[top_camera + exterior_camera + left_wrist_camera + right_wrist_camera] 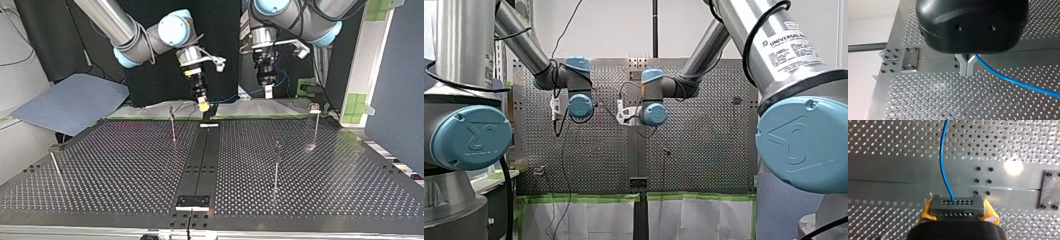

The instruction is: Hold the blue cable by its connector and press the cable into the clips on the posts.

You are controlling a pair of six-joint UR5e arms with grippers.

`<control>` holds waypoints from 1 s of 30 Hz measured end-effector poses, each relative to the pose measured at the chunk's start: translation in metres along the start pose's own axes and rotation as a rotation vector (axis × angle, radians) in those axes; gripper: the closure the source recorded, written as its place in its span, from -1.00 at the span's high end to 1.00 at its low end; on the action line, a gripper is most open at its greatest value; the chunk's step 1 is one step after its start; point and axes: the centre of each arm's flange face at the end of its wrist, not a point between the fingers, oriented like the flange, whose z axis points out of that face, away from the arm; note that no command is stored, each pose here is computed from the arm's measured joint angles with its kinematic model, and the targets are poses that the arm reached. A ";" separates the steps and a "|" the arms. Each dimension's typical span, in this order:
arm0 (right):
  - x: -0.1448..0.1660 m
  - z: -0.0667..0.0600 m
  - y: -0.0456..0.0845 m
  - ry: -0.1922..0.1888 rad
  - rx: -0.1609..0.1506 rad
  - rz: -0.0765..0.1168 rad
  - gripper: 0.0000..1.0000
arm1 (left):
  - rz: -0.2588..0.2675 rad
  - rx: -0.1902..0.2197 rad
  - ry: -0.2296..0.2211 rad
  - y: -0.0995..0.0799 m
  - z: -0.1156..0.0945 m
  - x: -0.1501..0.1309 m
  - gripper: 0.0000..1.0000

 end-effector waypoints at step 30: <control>0.073 0.030 -0.036 0.055 0.079 0.005 -1.00 | 0.037 -0.062 0.090 0.025 0.048 -0.015 -1.00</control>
